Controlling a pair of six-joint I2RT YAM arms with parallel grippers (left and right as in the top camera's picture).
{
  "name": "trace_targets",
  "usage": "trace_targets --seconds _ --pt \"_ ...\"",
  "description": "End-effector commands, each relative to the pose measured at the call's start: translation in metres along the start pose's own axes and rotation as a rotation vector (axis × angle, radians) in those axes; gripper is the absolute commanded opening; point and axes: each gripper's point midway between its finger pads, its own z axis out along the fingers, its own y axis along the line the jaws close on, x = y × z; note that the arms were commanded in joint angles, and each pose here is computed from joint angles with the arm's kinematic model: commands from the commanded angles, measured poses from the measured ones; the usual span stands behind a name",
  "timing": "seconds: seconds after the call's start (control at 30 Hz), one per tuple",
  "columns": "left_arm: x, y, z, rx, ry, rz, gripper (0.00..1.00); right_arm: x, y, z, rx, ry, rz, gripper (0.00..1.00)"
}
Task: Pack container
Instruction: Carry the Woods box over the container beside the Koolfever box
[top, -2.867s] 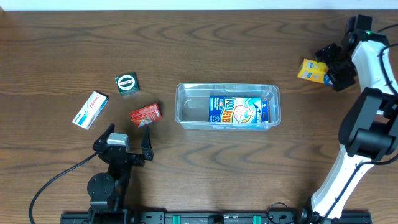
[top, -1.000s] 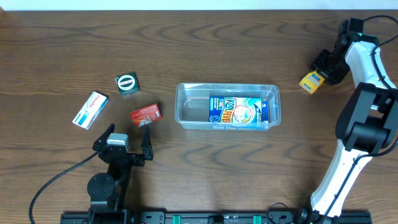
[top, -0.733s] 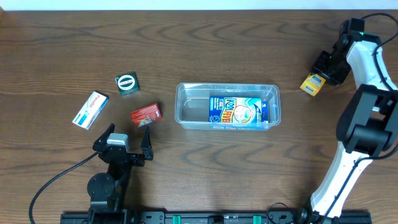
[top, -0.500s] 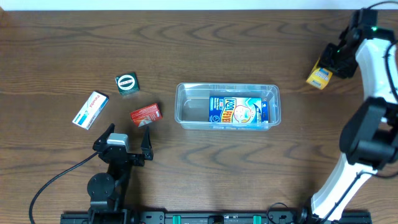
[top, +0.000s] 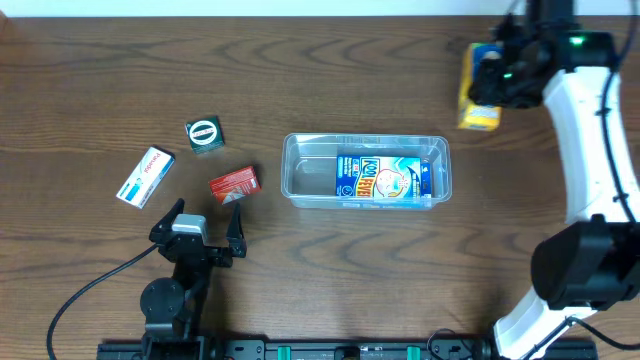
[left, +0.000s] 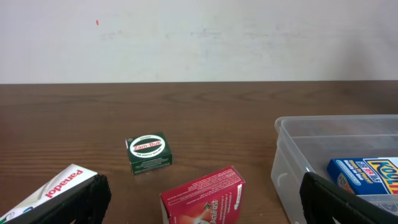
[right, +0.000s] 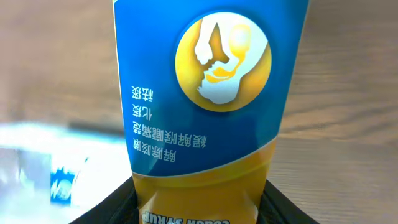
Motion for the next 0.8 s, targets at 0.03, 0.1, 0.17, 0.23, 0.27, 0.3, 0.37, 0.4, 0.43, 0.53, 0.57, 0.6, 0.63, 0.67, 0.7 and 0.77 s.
trace_targets --seconds 0.03,0.1,0.17,0.23,0.27,0.3,0.37,0.4,0.43,0.53,0.57,0.6,0.63,0.67,0.7,0.77 --pt "0.016 0.001 0.001 -0.002 0.044 0.001 0.98 0.012 0.049 -0.01 -0.056 0.011 -0.254 0.47" --pt "0.016 0.001 0.001 -0.002 0.044 0.001 0.98 0.02 0.069 -0.008 -0.074 0.029 -0.338 0.48" --pt "0.016 0.001 0.001 -0.002 0.044 0.001 0.98 0.028 0.087 -0.008 -0.092 0.045 -0.412 0.48" --pt "0.016 0.001 0.001 -0.002 0.044 0.001 0.98 0.035 0.1 -0.008 -0.105 0.061 -0.471 0.48" --pt "0.016 0.001 0.001 -0.002 0.044 0.001 0.98 0.041 0.108 -0.008 -0.118 0.075 -0.516 0.48" --pt "0.016 0.001 0.001 -0.002 0.044 0.001 0.98 0.048 0.117 -0.008 -0.14 0.088 -0.562 0.49" --pt "0.016 0.001 0.001 -0.002 0.044 0.001 0.98 0.062 0.131 -0.01 -0.184 0.119 -0.653 0.5" --pt "0.016 0.001 0.001 -0.002 0.044 0.001 0.98 0.068 0.136 -0.011 -0.199 0.135 -0.696 0.5" --pt "0.016 0.001 0.001 -0.002 0.044 0.001 0.98 0.074 0.139 -0.011 -0.205 0.15 -0.727 0.51" --pt "0.016 0.001 0.001 -0.002 0.044 0.001 0.98 0.084 0.146 -0.013 -0.219 0.177 -0.782 0.51" --pt "0.016 0.001 0.001 -0.002 0.044 0.001 0.98 0.086 0.148 -0.013 -0.223 0.183 -0.792 0.51" --pt "0.016 0.001 0.001 -0.002 0.043 0.001 0.98 0.088 0.148 -0.013 -0.229 0.187 -0.795 0.51" --pt "0.016 0.001 0.001 -0.002 0.044 0.001 0.98 0.089 0.149 -0.013 -0.232 0.19 -0.795 0.51" --pt "0.016 0.001 0.001 -0.002 0.044 0.001 0.98 0.089 0.149 -0.013 -0.232 0.19 -0.795 0.5" --pt "0.016 0.001 0.001 -0.002 0.044 0.001 0.98 0.089 0.148 -0.013 -0.232 0.192 -0.795 0.5" --pt "0.016 0.001 0.001 -0.002 0.044 0.001 0.98 0.089 0.148 -0.012 -0.231 0.192 -0.793 0.51"
